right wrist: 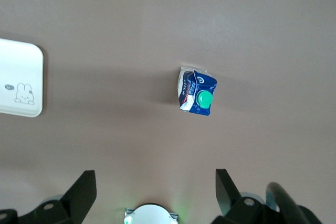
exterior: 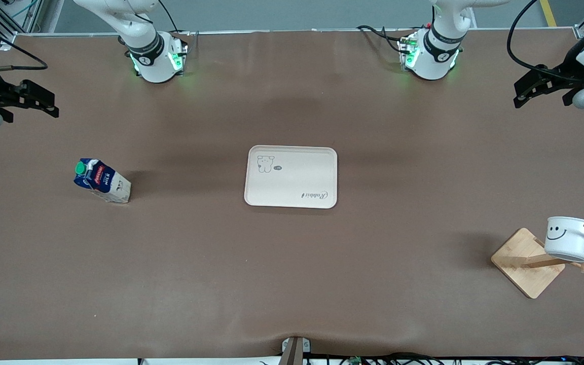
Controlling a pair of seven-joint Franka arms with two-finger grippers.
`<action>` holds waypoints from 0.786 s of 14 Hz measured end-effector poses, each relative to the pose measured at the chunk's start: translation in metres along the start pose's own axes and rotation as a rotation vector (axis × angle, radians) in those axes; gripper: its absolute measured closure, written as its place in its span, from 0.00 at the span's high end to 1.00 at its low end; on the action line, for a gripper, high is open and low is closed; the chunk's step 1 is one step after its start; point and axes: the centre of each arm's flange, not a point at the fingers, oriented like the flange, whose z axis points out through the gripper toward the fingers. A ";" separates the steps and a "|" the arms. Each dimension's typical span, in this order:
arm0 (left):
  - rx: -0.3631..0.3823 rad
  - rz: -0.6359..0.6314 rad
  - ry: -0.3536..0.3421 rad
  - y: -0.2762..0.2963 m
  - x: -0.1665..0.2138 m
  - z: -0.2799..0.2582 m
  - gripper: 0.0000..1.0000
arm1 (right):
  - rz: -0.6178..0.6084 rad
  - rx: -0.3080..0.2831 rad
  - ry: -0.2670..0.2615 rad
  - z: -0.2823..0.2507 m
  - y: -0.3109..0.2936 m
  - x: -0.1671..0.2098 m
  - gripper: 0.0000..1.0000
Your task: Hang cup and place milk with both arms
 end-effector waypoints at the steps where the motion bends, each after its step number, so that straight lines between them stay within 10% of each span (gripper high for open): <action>1: 0.000 0.000 0.000 0.000 0.000 0.000 1.00 | -0.010 0.001 0.001 0.000 0.000 -0.002 1.00; 11: -0.001 -0.001 0.004 -0.001 0.000 -0.001 1.00 | -0.012 0.010 0.050 -0.002 -0.004 -0.012 1.00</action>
